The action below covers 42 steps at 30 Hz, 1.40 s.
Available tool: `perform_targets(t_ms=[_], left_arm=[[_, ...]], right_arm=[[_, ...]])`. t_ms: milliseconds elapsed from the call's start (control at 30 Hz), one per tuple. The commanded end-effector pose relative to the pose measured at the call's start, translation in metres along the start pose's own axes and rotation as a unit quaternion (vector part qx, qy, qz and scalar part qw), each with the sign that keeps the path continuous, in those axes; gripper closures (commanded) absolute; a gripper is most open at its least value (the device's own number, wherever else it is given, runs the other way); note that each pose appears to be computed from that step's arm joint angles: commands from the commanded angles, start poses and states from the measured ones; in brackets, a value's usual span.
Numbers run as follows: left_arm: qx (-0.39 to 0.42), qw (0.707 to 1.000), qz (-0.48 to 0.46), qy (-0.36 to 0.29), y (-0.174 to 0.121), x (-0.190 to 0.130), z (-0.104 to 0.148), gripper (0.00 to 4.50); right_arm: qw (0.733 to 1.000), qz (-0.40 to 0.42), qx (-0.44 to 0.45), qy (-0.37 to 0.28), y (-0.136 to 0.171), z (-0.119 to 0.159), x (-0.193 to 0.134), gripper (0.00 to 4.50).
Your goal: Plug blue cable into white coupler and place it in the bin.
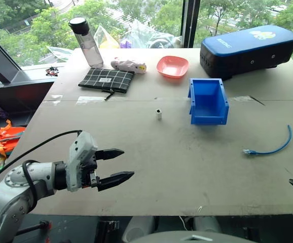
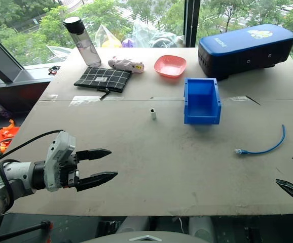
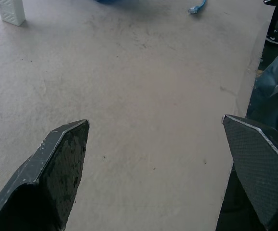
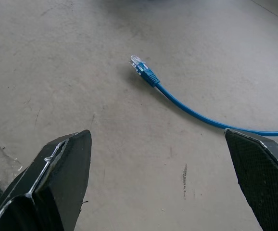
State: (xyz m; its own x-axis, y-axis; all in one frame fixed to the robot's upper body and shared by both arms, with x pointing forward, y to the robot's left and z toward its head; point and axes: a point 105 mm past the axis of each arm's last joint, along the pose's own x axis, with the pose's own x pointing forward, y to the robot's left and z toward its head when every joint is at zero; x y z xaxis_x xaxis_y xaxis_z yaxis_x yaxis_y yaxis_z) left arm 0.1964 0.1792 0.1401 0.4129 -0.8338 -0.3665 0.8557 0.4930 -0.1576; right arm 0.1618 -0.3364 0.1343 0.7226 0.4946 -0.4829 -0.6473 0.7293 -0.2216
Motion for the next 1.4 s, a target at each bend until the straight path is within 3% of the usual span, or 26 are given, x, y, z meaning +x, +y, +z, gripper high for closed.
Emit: perform_targets(t_ms=[33, 133, 200, 433, 833, 1200, 1400], left_arm=[[0.024, 0.999, -0.004, -0.04, 0.0, 0.001, 0.018, 0.0], [0.044, 0.994, -0.029, -0.1, -0.005, 0.014, 0.042, 0.0], [0.064, 0.992, -0.048, -0.098, -0.011, 0.019, 0.046, 0.0], [0.144, 0.978, -0.126, -0.081, -0.038, 0.043, 0.049, 0.0], [0.213, 0.964, -0.143, -0.076, -0.05, 0.05, 0.047, 0.0], [0.185, 0.975, -0.081, -0.089, -0.038, 0.043, 0.041, 0.0], [0.181, 0.978, -0.06, -0.08, -0.03, 0.037, 0.035, 0.0]], right_arm=[[0.999, -0.023, -0.033, -0.007, -0.008, 0.012, 0.004, 0.03], [0.998, -0.024, -0.055, -0.017, -0.013, 0.029, 0.024, 0.03], [0.997, -0.001, -0.07, -0.011, -0.01, 0.036, 0.033, 0.03], [0.984, 0.112, -0.095, 0.097, -0.011, 0.053, 0.089, 0.03], [0.955, 0.202, -0.102, 0.193, -0.03, 0.042, 0.135, 0.03], [0.943, 0.231, -0.134, 0.199, -0.019, 0.03, 0.151, 4.46], [0.938, 0.259, -0.178, 0.144, 0.016, 0.055, 0.156, 4.46]])
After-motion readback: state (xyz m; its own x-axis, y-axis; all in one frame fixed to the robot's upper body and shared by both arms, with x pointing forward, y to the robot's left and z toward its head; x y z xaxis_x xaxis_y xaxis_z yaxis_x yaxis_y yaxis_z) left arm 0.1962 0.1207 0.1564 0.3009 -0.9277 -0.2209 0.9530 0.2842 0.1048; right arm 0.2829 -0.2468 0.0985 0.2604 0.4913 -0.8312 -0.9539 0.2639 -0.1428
